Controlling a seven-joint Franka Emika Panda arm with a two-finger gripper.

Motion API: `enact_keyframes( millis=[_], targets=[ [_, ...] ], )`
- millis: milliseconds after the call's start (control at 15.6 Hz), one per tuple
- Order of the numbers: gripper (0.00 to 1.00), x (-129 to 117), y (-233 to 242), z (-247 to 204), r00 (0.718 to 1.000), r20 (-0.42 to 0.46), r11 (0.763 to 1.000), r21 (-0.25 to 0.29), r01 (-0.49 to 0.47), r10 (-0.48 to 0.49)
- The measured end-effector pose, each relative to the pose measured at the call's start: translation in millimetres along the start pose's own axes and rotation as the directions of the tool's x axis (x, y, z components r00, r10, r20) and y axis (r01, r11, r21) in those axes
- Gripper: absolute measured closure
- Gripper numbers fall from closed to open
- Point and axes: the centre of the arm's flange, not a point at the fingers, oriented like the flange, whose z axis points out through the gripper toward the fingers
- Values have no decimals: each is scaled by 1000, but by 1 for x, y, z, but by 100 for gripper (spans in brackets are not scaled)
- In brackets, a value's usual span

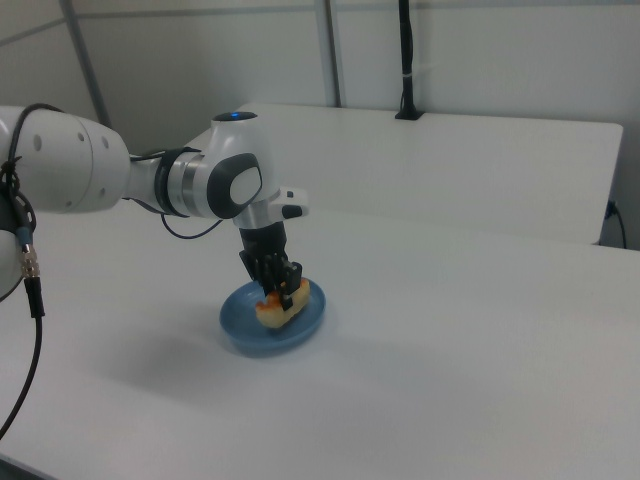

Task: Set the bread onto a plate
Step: 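Open the gripper to release the bread onto the plate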

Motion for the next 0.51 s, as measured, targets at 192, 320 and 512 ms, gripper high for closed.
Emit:
enact_keyframes(
  millis=[192, 320, 512],
  targets=[
    [59, -1, -8, 1, 1000, -1, 1000, 1, 1, -1],
    [59, -1, -15, 0, 1000, -2, 1000, 1, 0, 0],
    [38, -2, -18, 0, 1000, -2, 1000, 1, -3, 3]
  ],
)
